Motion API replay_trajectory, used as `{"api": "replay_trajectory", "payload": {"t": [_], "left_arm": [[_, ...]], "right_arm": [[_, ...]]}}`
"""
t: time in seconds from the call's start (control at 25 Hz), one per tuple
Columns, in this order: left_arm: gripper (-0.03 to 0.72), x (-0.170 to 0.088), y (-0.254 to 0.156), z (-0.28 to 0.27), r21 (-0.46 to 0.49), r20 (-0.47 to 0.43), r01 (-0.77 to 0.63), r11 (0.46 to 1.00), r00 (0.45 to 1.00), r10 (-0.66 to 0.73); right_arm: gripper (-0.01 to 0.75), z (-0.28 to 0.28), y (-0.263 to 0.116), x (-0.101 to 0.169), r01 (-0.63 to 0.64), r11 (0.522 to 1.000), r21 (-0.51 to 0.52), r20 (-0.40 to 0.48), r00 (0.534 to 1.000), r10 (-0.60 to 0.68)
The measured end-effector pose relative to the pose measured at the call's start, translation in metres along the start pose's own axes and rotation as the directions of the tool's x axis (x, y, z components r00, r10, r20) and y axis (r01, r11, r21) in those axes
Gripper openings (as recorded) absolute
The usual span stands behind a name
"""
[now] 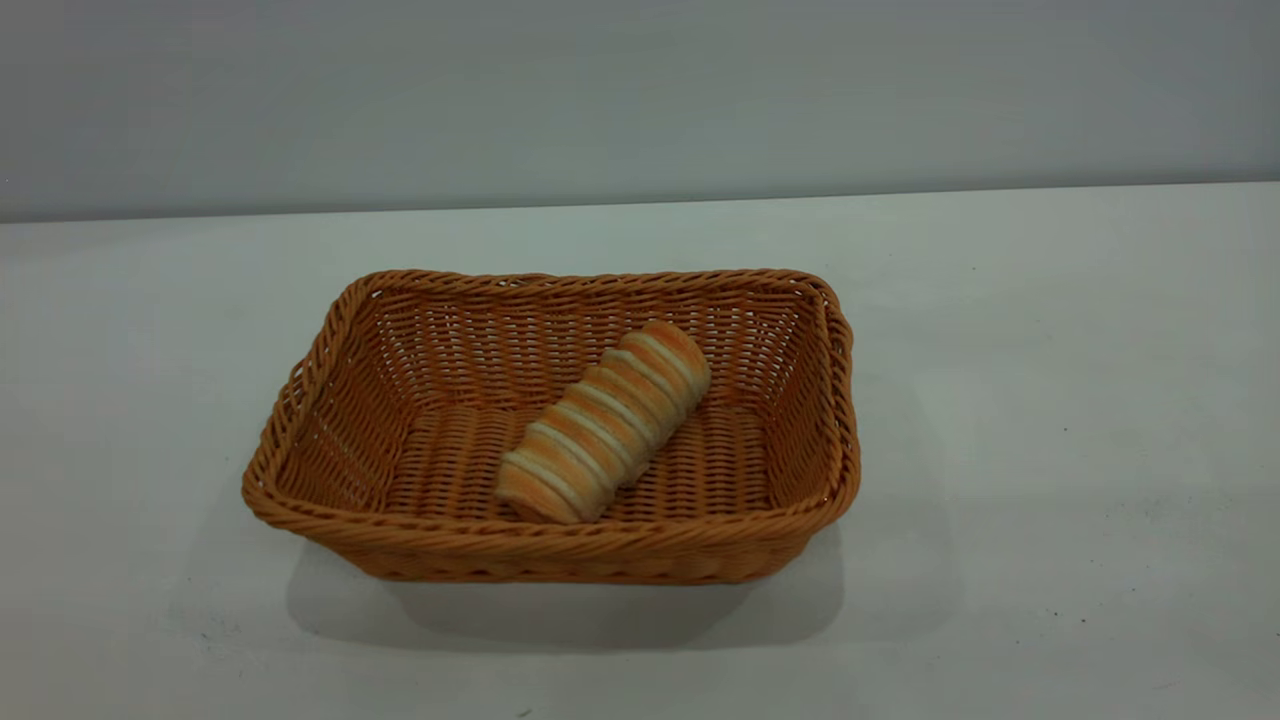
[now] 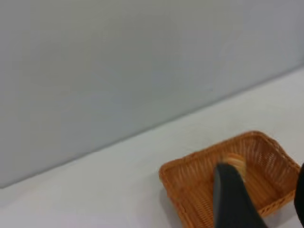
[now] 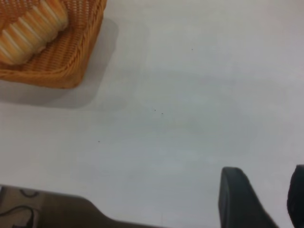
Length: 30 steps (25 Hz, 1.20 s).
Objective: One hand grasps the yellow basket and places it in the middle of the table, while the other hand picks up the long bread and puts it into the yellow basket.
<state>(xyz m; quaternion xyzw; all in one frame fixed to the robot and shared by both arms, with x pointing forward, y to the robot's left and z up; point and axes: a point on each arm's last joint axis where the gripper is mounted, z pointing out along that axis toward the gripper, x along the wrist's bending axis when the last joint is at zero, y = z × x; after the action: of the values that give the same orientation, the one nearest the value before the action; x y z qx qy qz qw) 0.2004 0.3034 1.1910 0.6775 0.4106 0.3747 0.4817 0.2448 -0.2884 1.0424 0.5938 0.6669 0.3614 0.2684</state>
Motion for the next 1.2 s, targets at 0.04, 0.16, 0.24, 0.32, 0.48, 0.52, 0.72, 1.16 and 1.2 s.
{"api": "replay_trajectory", "payload": {"t": [0.04, 0.16, 0.24, 0.32, 0.48, 0.52, 0.72, 1.16, 1.2], "left_arm": [[0.396, -0.002, -0.013, -0.013, -0.020, -0.017, 0.005, 1.000, 1.000, -0.005], [0.384, -0.004, -0.048, -0.026, 0.028, -0.057, 0.018, 0.999, 0.998, -0.016], [0.377, -0.004, -0.064, -0.017, 0.080, -0.057, 0.061, 0.995, 0.997, -0.056], [0.370, -0.003, -0.079, -0.004, 0.129, -0.085, 0.106, 0.986, 0.992, -0.095], [0.366, 0.004, -0.112, 0.023, 0.241, -0.198, 0.193, 0.951, 0.969, -0.146], [0.366, 0.006, -0.120, 0.030, 0.269, -0.229, 0.216, 0.938, 0.961, -0.155], [0.366, 0.008, -0.142, 0.049, 0.357, -0.275, 0.252, 0.900, 0.949, -0.156], [0.366, 0.008, -0.150, 0.056, 0.381, -0.279, 0.250, 0.890, 0.949, -0.147], [0.366, 0.008, -0.150, 0.056, 0.381, -0.279, 0.250, 0.890, 0.949, -0.147]], "right_arm": [[0.238, 0.000, 0.000, 0.000, 0.000, 1.000, 0.000, 0.000, 1.000, 0.000], [0.238, 0.000, 0.000, 0.000, -0.001, 1.000, 0.000, 0.000, 1.000, 0.001], [0.238, 0.000, 0.000, 0.000, -0.001, 1.000, 0.000, 0.000, 1.000, 0.001], [0.238, 0.000, 0.000, 0.000, -0.001, 1.000, 0.000, 0.000, 1.000, 0.001], [0.238, 0.000, 0.000, 0.000, -0.001, 1.000, 0.000, -0.001, 1.000, 0.001], [0.238, 0.000, 0.000, 0.000, -0.001, 1.000, 0.000, -0.001, 1.000, 0.001], [0.238, 0.000, 0.000, 0.000, -0.001, 1.000, 0.000, -0.001, 1.000, 0.001], [0.238, 0.000, 0.000, 0.000, -0.001, 1.000, 0.000, -0.001, 1.000, 0.001], [0.238, 0.000, 0.000, 0.000, -0.001, 1.000, 0.000, -0.001, 1.000, 0.001]]}}
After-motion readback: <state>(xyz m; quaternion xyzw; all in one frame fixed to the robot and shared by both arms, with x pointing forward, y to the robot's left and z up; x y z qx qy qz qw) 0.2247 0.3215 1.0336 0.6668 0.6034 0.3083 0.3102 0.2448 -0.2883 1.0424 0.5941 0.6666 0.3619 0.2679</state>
